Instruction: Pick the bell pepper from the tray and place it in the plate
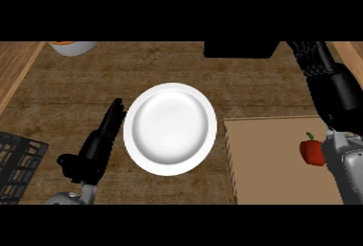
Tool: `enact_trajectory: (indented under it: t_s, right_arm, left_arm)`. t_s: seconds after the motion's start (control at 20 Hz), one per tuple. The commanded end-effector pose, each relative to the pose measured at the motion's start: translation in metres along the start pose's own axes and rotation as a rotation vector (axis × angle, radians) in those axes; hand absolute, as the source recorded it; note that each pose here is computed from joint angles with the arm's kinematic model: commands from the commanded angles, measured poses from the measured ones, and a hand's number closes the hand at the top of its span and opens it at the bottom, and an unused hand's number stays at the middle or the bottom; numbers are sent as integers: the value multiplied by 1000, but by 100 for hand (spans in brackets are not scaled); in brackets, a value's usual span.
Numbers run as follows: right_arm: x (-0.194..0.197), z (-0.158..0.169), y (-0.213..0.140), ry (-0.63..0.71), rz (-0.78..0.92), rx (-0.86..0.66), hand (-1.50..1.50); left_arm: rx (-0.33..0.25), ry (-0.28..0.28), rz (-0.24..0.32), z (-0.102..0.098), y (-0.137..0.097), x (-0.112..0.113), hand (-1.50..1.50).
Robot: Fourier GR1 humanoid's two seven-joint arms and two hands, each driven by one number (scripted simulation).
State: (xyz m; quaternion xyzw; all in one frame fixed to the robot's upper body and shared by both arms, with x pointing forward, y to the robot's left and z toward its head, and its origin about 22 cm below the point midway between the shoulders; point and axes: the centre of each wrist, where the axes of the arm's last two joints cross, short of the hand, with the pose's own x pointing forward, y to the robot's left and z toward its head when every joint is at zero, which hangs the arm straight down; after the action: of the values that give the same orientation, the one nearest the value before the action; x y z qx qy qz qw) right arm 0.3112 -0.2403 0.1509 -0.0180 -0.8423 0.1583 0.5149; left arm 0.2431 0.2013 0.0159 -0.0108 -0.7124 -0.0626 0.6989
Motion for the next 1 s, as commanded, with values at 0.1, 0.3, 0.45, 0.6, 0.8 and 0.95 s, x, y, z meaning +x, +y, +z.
enact_trajectory:
  t_s: [0.1, 0.3, 0.45, 0.6, 0.8, 0.95]
  right_arm:
    - [-21, 25, -32, 53, -245, -375, -150]
    - [-58, 91, -101, 368, 151, -692, -150]
    - [-62, 107, -79, 187, 81, -1060, -150]
    - [-58, 122, -33, 100, 39, -1207, -150]
    - [-24, 160, -19, 33, 22, -1201, -150]
    - [-7, 174, -5, 117, 22, -1063, -150]
  left_arm:
    - [128, 24, -216, 16, 54, -11, 0]
    - [231, 74, -387, 31, 103, -18, 0]
    - [250, 105, -400, 36, 119, -20, 0]
    - [239, 95, -411, 46, 133, -24, 0]
    - [236, 91, -404, 34, 143, -27, 0]
    - [214, 63, -424, 42, 128, -21, 0]
